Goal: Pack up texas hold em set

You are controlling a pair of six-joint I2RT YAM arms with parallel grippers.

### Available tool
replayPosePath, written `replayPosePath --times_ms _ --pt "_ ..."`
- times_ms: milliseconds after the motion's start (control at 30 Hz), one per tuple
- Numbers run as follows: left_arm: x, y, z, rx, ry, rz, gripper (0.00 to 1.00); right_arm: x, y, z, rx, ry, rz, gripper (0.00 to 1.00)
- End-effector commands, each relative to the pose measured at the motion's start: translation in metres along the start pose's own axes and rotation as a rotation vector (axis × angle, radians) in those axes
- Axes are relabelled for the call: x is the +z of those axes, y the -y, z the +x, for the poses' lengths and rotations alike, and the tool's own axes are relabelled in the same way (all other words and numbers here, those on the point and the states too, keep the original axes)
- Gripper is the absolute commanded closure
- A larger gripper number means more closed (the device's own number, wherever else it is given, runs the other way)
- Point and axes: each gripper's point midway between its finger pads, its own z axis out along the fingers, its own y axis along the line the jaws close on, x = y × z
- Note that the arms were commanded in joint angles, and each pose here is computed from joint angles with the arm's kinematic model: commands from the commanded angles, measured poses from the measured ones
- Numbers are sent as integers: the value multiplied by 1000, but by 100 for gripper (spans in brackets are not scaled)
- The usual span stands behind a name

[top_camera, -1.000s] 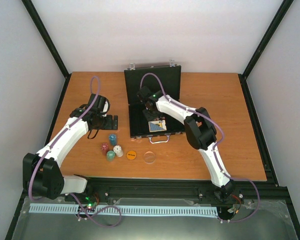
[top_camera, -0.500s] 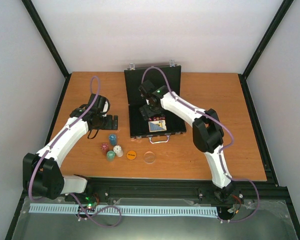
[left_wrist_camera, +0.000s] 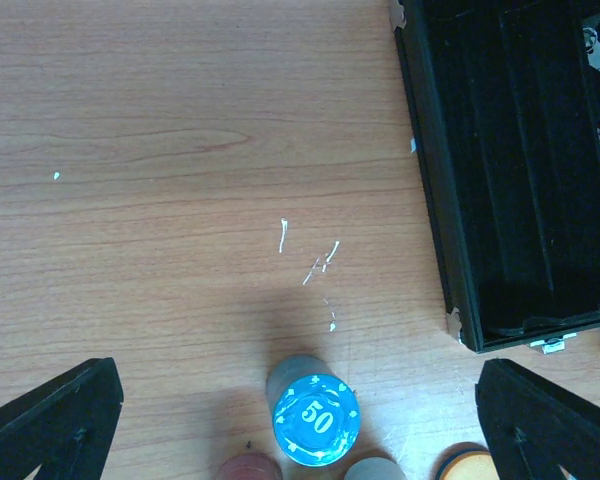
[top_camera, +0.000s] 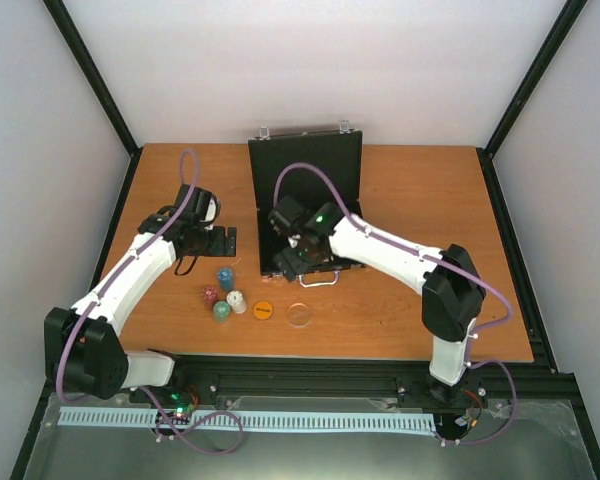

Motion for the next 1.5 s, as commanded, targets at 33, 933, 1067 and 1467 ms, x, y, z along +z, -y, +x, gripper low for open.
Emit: replayPosePath --times_ms 33,933,1067,1467 --pt "-17 8 -15 25 55 37 0 -2 -35 48 -8 -80 -42 0" --pt "-27 3 -3 31 56 25 0 74 -84 117 -97 -251 -54 0" --pt "-27 2 -2 34 55 25 0 79 -84 116 -111 -254 -44 3" --pt "-26 -1 0 41 51 10 0 90 -85 124 -117 -285 -65 39"
